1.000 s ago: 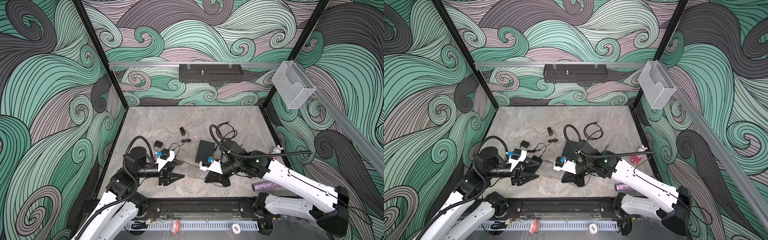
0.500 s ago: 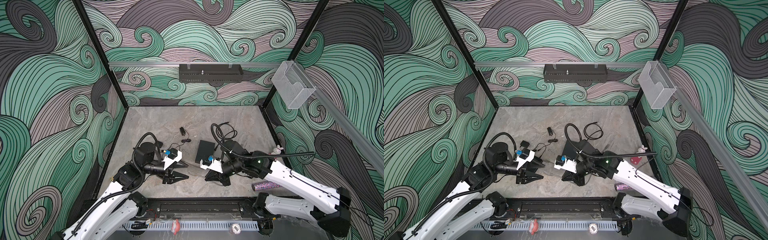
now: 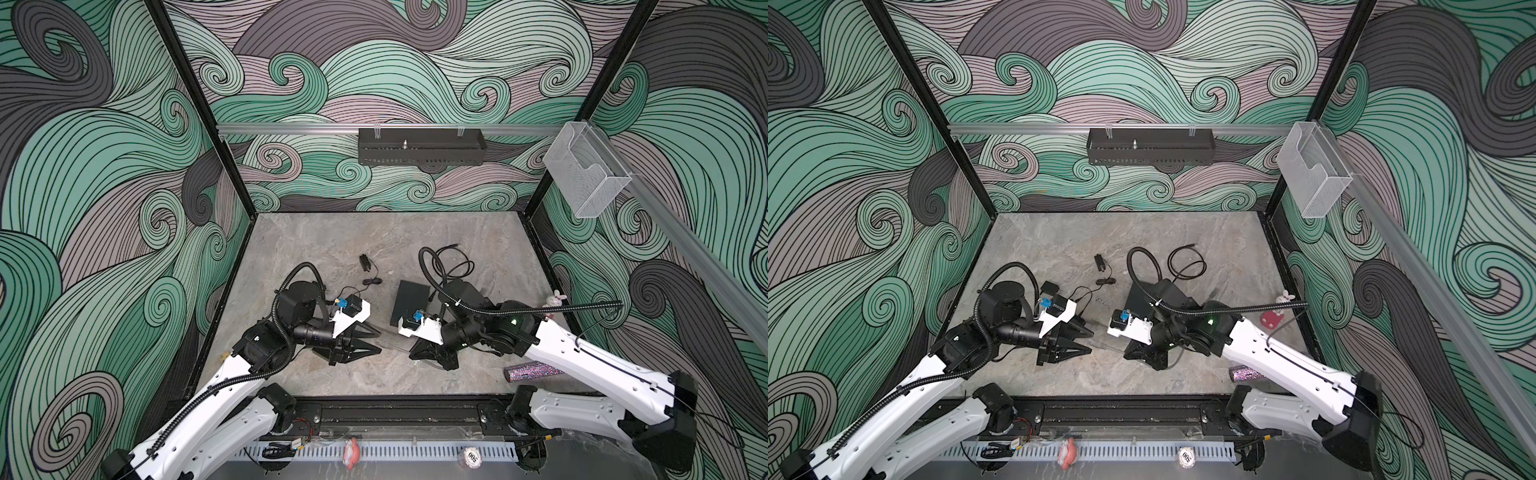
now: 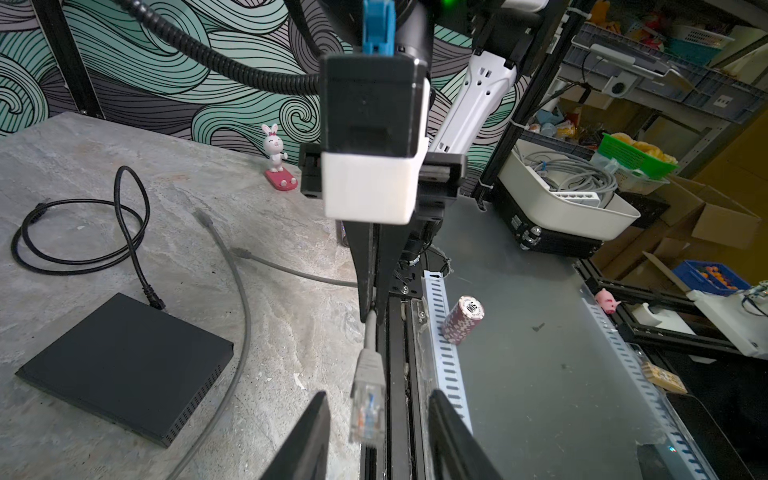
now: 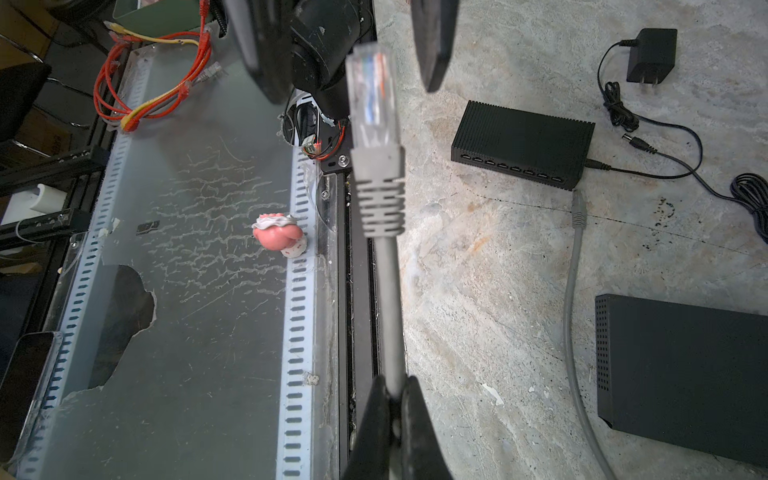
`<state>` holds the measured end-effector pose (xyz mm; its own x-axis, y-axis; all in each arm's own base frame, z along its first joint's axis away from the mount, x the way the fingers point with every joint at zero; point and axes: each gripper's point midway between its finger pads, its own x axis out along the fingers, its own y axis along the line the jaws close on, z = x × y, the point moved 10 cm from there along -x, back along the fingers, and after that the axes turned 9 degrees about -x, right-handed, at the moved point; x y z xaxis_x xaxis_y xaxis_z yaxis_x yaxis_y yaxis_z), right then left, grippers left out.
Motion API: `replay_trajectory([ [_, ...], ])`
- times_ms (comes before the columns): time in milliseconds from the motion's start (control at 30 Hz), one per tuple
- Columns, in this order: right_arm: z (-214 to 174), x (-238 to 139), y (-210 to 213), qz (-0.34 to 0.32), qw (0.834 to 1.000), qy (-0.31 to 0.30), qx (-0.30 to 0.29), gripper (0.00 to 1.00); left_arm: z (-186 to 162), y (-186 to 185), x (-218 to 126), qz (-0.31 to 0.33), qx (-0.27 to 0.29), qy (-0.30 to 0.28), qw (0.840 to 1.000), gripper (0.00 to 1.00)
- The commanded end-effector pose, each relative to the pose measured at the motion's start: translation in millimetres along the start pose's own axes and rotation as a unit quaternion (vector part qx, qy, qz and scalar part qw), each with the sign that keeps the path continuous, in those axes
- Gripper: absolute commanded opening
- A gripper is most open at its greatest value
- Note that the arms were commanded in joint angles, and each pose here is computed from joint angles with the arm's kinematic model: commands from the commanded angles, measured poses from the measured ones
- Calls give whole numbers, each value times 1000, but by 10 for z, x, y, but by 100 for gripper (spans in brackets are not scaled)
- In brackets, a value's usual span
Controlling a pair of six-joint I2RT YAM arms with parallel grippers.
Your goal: Insert the plug into the switch port
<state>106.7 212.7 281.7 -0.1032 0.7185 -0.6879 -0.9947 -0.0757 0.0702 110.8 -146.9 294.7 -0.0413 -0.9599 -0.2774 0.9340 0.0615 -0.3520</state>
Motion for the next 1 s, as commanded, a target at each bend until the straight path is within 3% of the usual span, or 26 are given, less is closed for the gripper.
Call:
replay_trajectory([
  [0, 75, -56, -28, -16, 1000, -9, 0, 0, 74, -47, -14, -3, 13, 1, 1000, 41],
  [400, 79, -49, -37, -20, 1000, -13, 3, 0, 53, -34, 20, 2, 9, 14, 1000, 40],
  [967, 55, -25, -33, -13, 1000, -9, 10, 0, 51, -40, 21, 11, 11, 19, 1000, 24],
])
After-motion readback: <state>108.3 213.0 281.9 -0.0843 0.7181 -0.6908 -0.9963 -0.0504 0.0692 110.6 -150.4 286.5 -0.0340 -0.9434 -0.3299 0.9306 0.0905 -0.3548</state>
